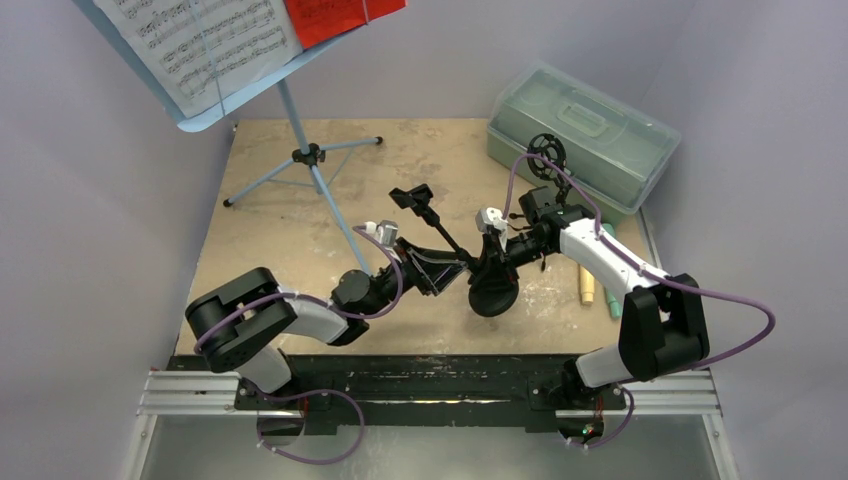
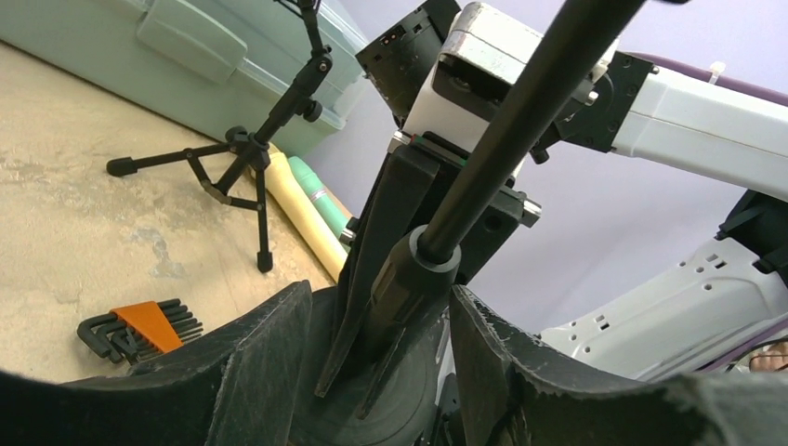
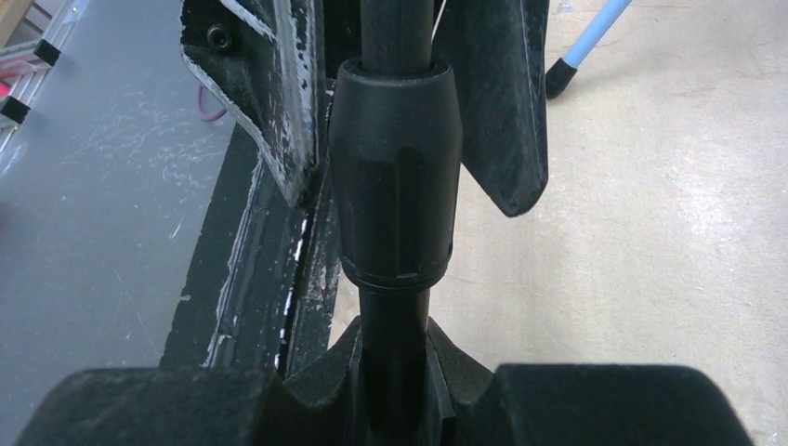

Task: Pack up the instrument practice props
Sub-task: Unscrew the knob on the microphone stand, then adjust the microphone stand.

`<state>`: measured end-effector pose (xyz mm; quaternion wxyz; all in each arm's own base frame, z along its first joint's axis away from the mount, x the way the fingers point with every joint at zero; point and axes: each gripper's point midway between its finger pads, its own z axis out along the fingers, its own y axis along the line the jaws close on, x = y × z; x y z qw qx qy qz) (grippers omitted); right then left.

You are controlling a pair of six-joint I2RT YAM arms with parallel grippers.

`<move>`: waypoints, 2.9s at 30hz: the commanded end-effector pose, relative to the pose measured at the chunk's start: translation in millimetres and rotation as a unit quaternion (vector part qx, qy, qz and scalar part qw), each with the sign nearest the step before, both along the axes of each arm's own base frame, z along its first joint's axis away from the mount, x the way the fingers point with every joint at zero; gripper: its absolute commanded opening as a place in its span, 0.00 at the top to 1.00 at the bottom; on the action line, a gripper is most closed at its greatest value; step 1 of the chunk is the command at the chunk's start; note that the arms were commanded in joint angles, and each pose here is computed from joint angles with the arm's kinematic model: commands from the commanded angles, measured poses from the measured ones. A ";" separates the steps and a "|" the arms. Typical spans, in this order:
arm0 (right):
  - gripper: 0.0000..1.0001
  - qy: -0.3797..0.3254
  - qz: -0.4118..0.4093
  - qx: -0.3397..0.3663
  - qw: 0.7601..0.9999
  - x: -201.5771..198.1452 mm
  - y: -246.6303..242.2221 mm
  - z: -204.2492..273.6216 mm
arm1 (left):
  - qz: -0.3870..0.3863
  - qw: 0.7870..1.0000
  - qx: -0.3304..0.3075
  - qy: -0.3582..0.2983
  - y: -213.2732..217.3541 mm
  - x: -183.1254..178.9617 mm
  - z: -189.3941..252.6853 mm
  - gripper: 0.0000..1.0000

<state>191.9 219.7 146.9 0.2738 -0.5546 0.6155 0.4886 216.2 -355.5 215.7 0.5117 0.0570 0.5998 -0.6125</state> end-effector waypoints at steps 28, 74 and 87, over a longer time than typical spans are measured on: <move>1.00 -0.006 -0.076 0.016 0.997 32.9 9.4 17.3 | 0.151 0.975 0.072 0.145 -35.7 24.4 26.0 1.00; 1.00 -0.020 -0.074 0.045 0.996 31.3 -7.6 30.8 | 0.113 0.969 0.202 -0.081 40.3 101.1 203.3 0.84; 1.00 -0.024 -0.069 0.050 0.996 29.5 -7.7 33.7 | 0.249 0.950 0.178 -0.057 105.8 99.2 211.9 0.45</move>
